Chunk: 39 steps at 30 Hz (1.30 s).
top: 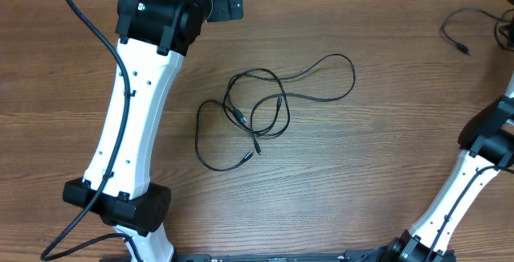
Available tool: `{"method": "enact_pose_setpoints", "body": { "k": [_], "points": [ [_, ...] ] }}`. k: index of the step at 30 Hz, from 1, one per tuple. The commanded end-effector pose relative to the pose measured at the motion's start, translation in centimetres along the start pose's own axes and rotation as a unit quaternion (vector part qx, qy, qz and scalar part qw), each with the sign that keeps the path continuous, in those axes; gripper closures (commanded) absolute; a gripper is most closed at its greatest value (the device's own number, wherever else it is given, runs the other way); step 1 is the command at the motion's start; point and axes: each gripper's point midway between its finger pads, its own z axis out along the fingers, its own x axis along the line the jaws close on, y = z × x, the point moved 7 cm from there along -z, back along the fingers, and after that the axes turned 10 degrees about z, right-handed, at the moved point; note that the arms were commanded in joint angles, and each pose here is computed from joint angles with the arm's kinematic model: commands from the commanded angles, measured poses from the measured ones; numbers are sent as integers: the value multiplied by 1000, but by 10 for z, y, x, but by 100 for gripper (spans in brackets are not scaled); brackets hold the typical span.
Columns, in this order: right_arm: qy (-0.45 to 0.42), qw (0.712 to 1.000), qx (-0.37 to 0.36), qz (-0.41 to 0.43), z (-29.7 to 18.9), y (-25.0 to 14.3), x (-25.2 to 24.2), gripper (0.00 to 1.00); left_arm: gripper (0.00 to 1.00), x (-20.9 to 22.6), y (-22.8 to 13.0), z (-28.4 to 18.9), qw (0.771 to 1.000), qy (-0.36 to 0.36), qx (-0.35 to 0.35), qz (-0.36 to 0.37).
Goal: Untangle cables
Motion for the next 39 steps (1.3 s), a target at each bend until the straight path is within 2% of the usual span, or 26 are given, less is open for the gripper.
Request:
{"method": "enact_pose_setpoints", "body": {
  "k": [1, 5, 10, 14, 19, 25, 30, 39],
  "points": [
    [26, 994, -96, -36, -16, 50, 17, 96, 0, -1, -2, 2, 1000, 3, 6, 2],
    [81, 983, -132, -103, -20, 75, 37, 96, 0, -1, -2, 2, 1000, 3, 7, 2],
    [106, 957, -179, -202, -26, 93, 51, 96, 0, -8, -5, 1, 1000, -6, 12, 8],
    [84, 953, -198, -215, -22, 99, 44, 96, 0, -9, -6, 0, 1000, -6, 16, 10],
    [59, 956, -183, -222, -2, 94, 25, 96, 0, -9, -5, 0, 1000, -7, 12, 7],
    [19, 960, -145, -239, 30, 68, -8, 96, 0, -11, -5, 0, 1000, -13, 13, 0],
    [24, 963, -78, -257, 56, 29, -27, 96, 0, -14, -6, 0, 1000, -16, 13, -4],
    [83, 953, -43, -289, 58, -54, -9, 96, 0, -19, -6, -1, 1000, -21, 12, -6]
  ]
}}
